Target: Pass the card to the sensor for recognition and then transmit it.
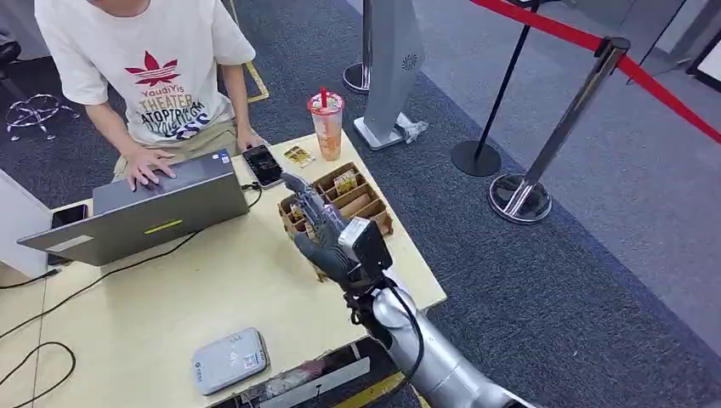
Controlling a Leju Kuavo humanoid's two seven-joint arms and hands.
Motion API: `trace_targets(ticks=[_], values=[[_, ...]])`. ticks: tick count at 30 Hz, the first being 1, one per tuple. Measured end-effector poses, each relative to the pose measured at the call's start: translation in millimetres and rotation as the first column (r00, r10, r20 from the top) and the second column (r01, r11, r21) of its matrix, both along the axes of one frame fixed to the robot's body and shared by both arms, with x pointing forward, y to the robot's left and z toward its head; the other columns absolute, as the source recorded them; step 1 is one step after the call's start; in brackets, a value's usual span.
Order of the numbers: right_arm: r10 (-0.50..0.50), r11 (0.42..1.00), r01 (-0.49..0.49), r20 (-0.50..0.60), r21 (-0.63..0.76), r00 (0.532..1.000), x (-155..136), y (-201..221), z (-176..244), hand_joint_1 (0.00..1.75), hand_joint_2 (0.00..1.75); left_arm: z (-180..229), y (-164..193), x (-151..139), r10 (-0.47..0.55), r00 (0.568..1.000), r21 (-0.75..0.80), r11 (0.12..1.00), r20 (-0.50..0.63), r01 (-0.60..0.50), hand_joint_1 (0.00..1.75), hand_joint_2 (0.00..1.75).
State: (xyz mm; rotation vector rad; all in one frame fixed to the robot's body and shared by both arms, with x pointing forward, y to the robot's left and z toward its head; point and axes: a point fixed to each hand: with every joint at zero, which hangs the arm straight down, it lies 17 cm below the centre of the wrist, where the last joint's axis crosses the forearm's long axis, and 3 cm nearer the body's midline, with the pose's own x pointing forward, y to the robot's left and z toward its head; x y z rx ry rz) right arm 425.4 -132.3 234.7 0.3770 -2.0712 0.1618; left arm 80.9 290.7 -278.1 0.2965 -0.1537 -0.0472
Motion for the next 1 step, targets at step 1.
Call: trace_targets(ticks=[1], values=[[-0.001, 1.0, 0.001, -0.003, -0.002, 1.0, -2.3, 0.4, -1.6, 0.0, 0.0, 0.0, 0.1, -0.2, 0.0, 1.0, 0.0, 1.0, 0.0, 0.0, 0.0, 1.75]])
